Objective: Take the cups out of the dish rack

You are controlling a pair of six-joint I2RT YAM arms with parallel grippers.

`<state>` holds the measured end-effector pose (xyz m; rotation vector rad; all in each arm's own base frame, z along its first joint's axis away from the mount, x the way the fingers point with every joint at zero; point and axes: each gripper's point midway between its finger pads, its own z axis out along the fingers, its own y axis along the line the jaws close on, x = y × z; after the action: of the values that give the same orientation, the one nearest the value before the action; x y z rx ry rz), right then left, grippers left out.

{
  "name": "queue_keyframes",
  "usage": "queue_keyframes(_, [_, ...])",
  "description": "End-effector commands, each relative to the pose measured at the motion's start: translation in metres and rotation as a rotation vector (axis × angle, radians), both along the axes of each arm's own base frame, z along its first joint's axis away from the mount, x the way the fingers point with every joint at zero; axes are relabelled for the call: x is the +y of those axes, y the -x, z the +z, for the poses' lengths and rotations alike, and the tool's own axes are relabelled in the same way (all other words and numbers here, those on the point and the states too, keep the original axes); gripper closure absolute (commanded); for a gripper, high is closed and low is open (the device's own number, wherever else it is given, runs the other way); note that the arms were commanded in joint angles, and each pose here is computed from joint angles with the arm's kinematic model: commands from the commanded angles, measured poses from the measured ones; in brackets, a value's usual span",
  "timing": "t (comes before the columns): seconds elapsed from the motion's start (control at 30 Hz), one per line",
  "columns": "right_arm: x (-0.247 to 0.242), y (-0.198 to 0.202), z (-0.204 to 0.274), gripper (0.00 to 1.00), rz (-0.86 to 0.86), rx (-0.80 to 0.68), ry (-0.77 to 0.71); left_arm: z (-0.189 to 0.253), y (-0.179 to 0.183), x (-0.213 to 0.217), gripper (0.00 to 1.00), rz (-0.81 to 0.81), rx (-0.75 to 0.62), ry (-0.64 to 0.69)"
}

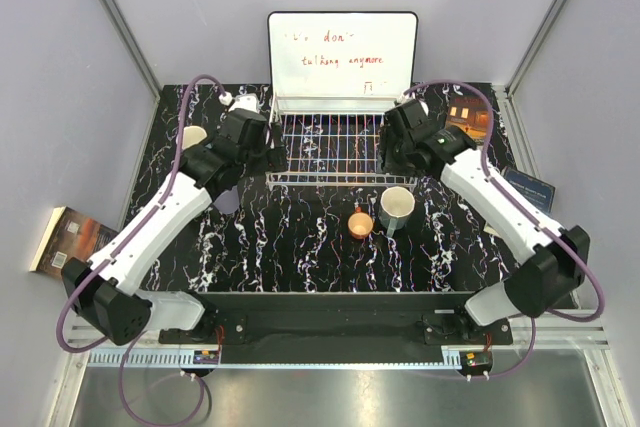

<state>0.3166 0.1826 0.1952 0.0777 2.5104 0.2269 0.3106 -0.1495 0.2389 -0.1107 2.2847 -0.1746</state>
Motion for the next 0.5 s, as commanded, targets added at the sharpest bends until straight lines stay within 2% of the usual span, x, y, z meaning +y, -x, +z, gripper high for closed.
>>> queue_keyframes(0.0, [-0.011, -0.011, 0.042, 0.41, 0.005, -0.154, 0.035, 0.019, -0.016, 0.003, 0.01, 0.007, -0.072, -0.046])
queue_keyframes(0.13, [-0.021, -0.013, 0.053, 0.29, 0.0, -0.232, 0.058, 0.021, -0.021, 0.006, 0.01, -0.013, -0.082, -0.097])
queue_keyframes(0.17, [-0.024, -0.016, 0.064, 0.2, -0.015, -0.281, 0.053, 0.024, -0.023, 0.006, 0.01, -0.025, -0.09, -0.106])
queue_keyframes(0.3, [-0.046, -0.021, 0.082, 0.0, -0.084, -0.42, 0.095, 0.025, -0.027, 0.001, 0.01, -0.041, -0.088, -0.099])
queue_keyframes(0.37, [-0.062, -0.025, 0.11, 0.0, -0.169, -0.549, 0.09, 0.022, -0.028, -0.007, 0.01, -0.062, -0.073, -0.075])
queue_keyframes(0.4, [-0.067, -0.025, 0.102, 0.0, -0.177, -0.563, 0.113, 0.02, -0.029, -0.01, 0.01, -0.07, -0.067, -0.067])
queue_keyframes(0.47, [-0.071, -0.029, 0.123, 0.0, -0.213, -0.675, 0.074, 0.011, -0.032, -0.019, 0.01, -0.086, -0.035, -0.052])
